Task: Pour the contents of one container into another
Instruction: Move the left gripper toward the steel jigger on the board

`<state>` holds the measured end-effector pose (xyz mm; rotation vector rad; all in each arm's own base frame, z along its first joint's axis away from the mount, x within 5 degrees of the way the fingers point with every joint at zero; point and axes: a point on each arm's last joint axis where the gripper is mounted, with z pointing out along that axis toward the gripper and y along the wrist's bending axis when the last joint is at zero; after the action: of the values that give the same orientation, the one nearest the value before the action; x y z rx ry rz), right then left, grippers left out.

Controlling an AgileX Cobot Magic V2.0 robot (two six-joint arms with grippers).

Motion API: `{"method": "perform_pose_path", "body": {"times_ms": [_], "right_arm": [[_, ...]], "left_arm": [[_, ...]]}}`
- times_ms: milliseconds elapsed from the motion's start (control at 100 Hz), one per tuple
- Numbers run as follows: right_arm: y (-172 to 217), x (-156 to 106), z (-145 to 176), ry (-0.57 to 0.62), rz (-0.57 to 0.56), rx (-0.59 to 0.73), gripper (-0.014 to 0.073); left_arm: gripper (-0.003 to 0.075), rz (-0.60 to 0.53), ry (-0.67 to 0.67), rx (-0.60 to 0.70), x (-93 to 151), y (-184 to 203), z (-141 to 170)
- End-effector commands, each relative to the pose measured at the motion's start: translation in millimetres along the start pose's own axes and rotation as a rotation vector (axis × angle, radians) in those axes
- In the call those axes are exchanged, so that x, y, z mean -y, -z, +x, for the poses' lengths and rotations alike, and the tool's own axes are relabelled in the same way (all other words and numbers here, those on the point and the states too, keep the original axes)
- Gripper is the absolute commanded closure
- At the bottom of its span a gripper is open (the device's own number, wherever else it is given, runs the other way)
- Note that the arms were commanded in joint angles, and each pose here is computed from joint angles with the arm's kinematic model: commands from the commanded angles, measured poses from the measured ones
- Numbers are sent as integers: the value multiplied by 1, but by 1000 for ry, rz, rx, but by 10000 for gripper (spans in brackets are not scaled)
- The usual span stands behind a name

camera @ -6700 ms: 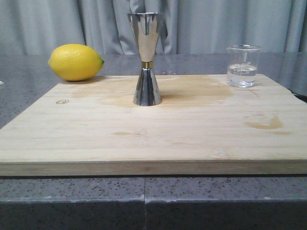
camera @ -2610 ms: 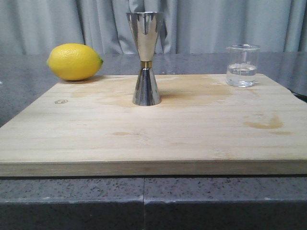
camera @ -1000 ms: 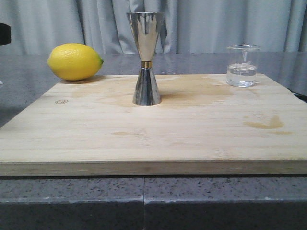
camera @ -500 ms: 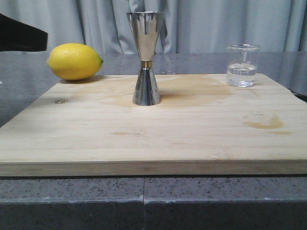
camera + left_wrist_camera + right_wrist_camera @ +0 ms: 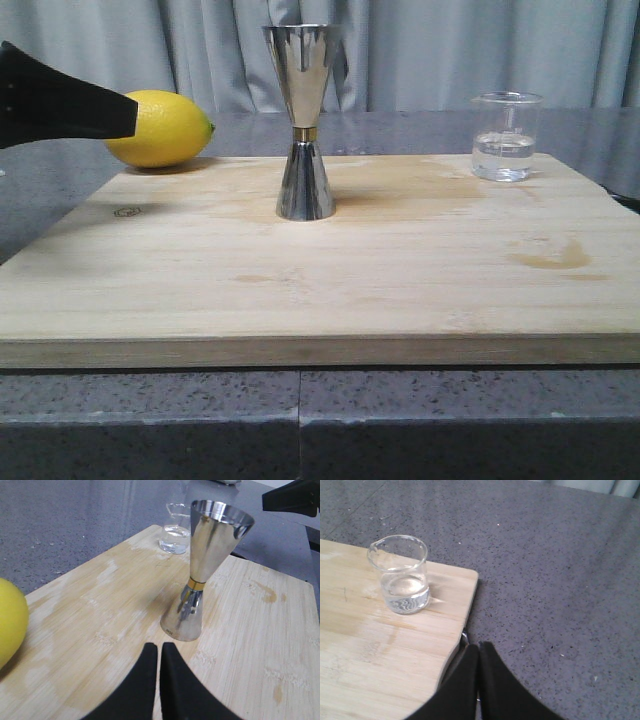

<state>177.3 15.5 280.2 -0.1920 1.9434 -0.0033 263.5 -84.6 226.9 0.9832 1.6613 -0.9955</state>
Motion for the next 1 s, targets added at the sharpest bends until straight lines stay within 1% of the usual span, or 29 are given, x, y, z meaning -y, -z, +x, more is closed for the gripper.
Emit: {"method": "perform_pose_path", "body": {"times_ms": [0, 50, 120, 170, 230, 300, 360, 430, 500, 570, 660, 990], "right_arm": [[2, 3, -16, 1, 25, 109, 573], [2, 3, -16, 1, 25, 109, 512], [2, 3, -16, -1, 25, 109, 412], [2, 3, -16, -1, 25, 109, 340], [2, 3, -16, -1, 25, 109, 263], [2, 3, -16, -2, 25, 109, 213], [2, 3, -16, -6, 25, 109, 205], [2, 3, -17, -15, 25, 114, 205], [2, 3, -17, -27, 27, 124, 205], [2, 3, -18, -29, 29, 131, 204], [2, 4, -18, -29, 30, 133, 204], [2, 3, -18, -29, 29, 129, 205]], "left_arm": [[720, 120, -30, 188, 13, 3, -28], [696, 121, -32, 187, 13, 3, -28], [637, 120, -37, 187, 13, 3, -28], [575, 120, -37, 187, 13, 3, -28], [469, 120, -37, 187, 13, 3, -28], [332, 122, -38, 187, 14, 3, -29], [221, 131, -38, 195, 16, -1, -30], [154, 151, -35, 207, 20, -7, -32], [151, 169, -60, 203, 25, -14, -34], [152, 161, -92, 186, 28, -21, -33], [152, 129, -93, 163, 28, -27, -32], [152, 130, -108, 184, 25, -36, -36]]}}
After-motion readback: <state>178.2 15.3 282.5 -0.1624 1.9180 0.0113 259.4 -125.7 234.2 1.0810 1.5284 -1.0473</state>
